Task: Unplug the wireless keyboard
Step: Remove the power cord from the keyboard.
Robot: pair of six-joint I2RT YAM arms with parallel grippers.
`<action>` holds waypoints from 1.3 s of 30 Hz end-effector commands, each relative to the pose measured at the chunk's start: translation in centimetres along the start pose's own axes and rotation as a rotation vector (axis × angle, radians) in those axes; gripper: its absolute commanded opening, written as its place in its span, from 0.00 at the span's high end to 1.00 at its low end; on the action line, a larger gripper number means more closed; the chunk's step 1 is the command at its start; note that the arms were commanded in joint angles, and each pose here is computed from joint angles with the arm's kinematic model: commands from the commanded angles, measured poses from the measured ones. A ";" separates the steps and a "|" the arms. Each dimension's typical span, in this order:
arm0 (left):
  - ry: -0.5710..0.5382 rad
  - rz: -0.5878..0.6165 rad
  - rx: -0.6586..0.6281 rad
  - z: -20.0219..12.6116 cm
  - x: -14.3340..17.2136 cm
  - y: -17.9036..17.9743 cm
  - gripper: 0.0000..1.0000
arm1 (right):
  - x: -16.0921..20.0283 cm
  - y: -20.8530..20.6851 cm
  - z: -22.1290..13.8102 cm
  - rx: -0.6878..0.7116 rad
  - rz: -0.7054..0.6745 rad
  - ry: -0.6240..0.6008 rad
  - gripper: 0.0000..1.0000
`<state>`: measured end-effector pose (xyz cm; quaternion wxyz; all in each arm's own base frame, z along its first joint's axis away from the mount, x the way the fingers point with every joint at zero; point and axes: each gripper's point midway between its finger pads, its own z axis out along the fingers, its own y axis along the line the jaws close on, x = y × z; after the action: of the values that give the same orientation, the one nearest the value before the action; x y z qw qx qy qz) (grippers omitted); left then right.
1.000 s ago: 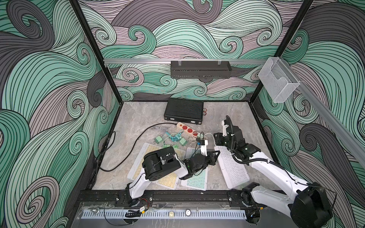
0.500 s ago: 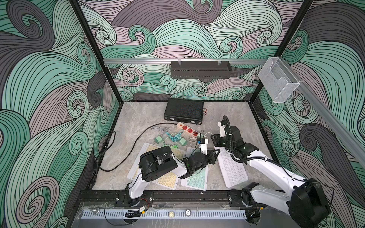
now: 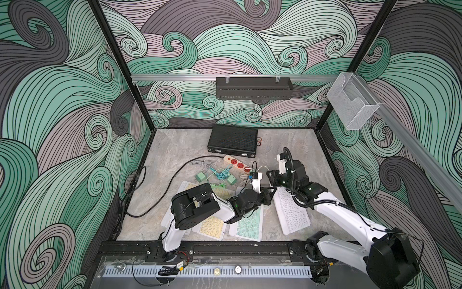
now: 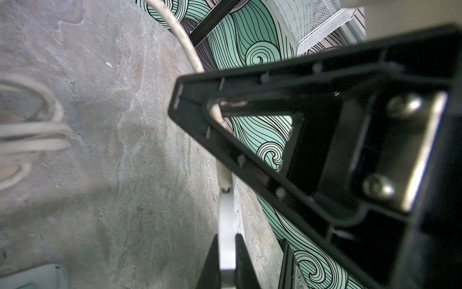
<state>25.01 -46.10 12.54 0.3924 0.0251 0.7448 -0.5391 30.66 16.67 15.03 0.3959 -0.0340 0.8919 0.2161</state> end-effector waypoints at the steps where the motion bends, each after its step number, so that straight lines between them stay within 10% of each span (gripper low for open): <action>1: 0.019 0.073 -0.028 0.0 -0.3 0.3 0.95 | -0.5 0.7 -0.3 -0.039 -0.002 -0.029 0.74; 11: 0.058 0.079 -0.017 0.3 0.4 0.0 0.97 | -0.7 0.1 -0.5 -0.008 0.005 -0.049 1.00; 39: 0.178 0.061 -0.039 0.2 4.3 1.8 1.00 | -1.5 -1.1 -0.9 0.042 0.053 -0.135 1.00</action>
<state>24.08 -46.95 12.05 0.3592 0.0514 0.7571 -0.5432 30.68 15.44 14.86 0.4206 -0.0049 0.8834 0.2064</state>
